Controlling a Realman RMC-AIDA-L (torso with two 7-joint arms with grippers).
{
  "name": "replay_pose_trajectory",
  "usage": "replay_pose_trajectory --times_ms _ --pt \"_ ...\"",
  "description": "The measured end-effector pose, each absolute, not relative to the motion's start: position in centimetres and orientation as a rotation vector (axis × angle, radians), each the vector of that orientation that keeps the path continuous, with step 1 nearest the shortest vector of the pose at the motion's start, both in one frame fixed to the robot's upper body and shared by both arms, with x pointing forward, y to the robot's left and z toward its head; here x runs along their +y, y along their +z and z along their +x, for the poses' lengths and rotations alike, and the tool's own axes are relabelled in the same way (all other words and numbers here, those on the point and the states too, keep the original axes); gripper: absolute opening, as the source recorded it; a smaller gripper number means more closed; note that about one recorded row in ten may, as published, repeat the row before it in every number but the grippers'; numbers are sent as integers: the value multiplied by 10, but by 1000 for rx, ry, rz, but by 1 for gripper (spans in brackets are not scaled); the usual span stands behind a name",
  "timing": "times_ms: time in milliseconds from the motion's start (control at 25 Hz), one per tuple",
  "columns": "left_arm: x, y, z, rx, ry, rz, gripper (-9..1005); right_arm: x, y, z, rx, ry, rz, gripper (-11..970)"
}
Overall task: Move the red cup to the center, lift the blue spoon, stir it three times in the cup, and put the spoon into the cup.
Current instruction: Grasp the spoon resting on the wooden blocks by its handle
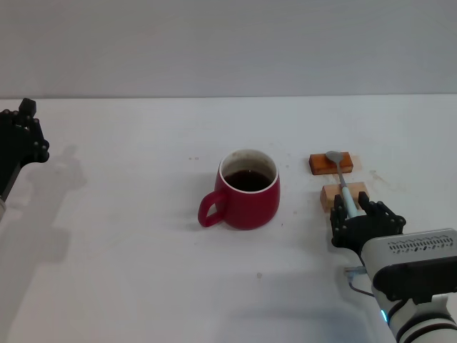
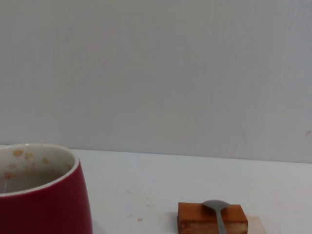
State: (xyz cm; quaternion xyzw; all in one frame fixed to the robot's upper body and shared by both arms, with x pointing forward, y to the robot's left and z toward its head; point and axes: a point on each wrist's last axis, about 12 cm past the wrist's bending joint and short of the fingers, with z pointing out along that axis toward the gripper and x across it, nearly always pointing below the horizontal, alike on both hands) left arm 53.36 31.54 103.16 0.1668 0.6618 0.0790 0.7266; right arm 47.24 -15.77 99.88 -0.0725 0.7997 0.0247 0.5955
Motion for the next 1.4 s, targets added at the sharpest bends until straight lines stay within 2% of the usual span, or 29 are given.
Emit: replay_pose_trajectory --times_ms 280,1400 --pt "314 1031 533 1458 172 366 1 -159 997 471 1873 57 -163 370" --pt "314 1030 532 1461 177 361 0 -156 998 474 1868 59 -182 331"
